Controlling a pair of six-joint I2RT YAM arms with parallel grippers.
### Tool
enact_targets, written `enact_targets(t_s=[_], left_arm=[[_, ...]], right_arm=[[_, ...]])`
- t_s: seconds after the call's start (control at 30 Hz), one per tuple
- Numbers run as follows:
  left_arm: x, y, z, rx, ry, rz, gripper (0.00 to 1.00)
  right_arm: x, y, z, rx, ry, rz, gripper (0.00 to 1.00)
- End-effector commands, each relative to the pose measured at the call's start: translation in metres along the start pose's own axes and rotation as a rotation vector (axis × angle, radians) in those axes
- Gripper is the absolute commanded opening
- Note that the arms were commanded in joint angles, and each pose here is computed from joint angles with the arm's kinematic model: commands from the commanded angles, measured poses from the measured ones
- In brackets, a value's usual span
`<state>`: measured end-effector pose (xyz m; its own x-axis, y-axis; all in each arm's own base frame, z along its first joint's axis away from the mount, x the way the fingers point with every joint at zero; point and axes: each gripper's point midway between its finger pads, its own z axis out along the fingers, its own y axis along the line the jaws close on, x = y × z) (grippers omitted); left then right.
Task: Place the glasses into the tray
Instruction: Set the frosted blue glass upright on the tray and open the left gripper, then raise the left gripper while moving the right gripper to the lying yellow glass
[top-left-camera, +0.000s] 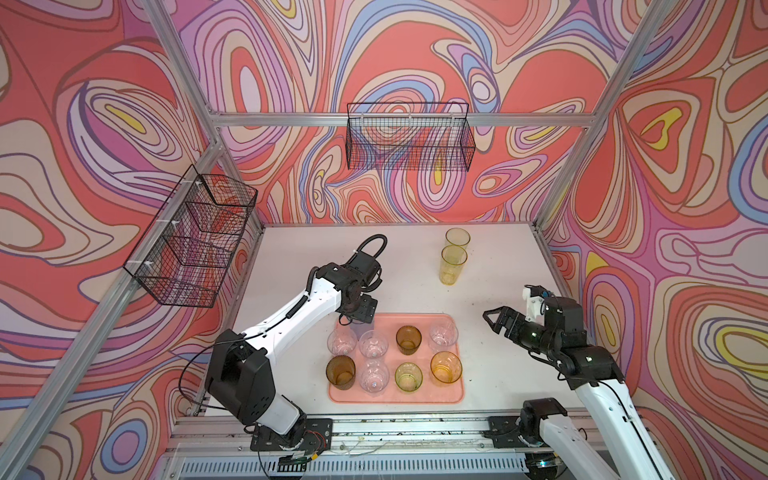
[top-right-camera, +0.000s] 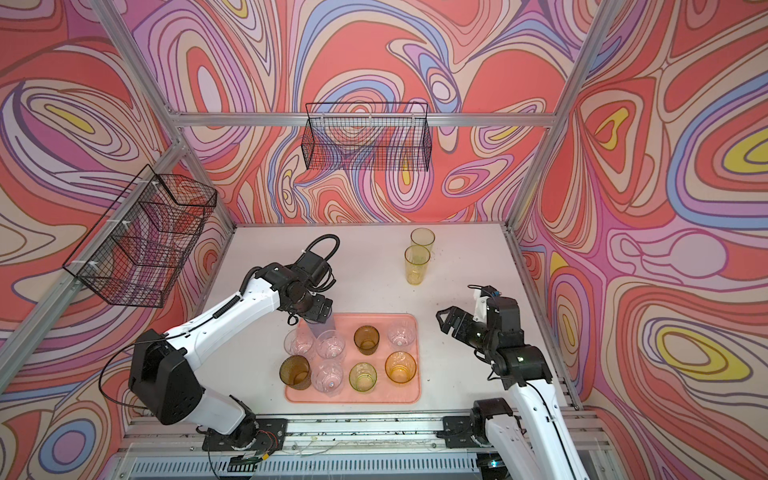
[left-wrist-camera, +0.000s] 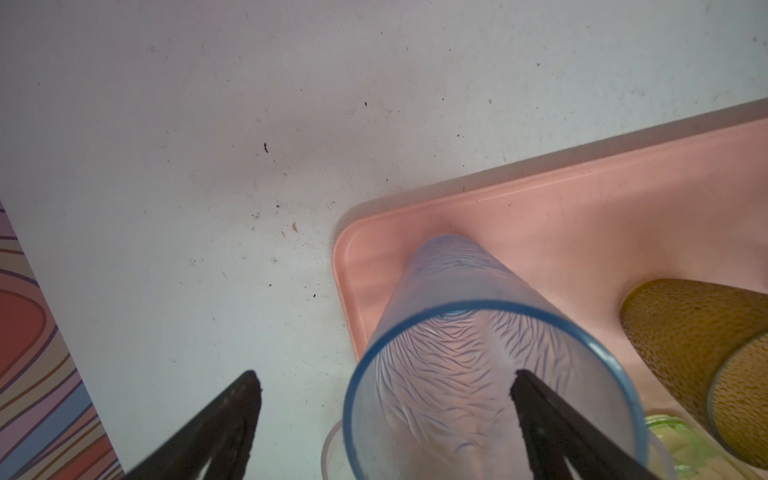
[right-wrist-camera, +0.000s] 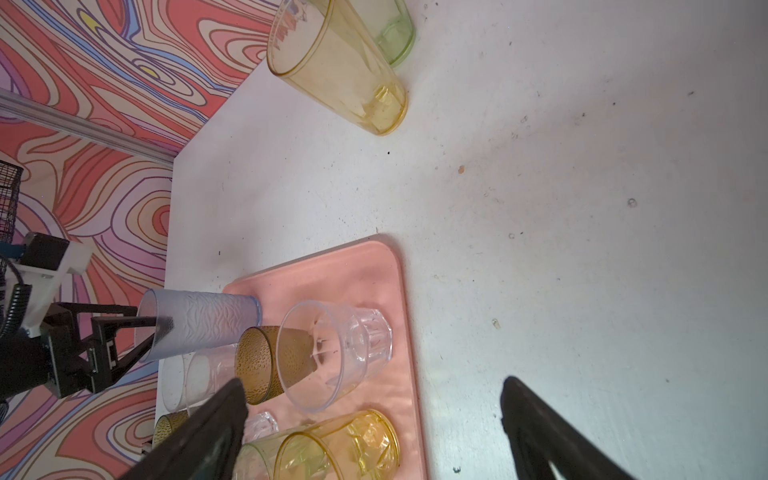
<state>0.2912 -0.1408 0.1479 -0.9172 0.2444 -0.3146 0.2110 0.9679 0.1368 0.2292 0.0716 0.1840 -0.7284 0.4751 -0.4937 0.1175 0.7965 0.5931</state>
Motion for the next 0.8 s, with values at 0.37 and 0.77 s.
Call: enact_targets(t_s=[0.37, 0.77], left_arm=[[-0.018, -0.007, -0.082, 0.207, -0.263, -0.012, 1.0], [-0.013, -0.028, -0.115, 0.419, -0.5, 0.079, 1.0]], right_arm=[[-0.035, 0.031, 0.015, -0.079, 0.013, 0.026, 0.86], [-0.103, 0.051, 0.055, -0.028, 0.01, 0.043, 0.8]])
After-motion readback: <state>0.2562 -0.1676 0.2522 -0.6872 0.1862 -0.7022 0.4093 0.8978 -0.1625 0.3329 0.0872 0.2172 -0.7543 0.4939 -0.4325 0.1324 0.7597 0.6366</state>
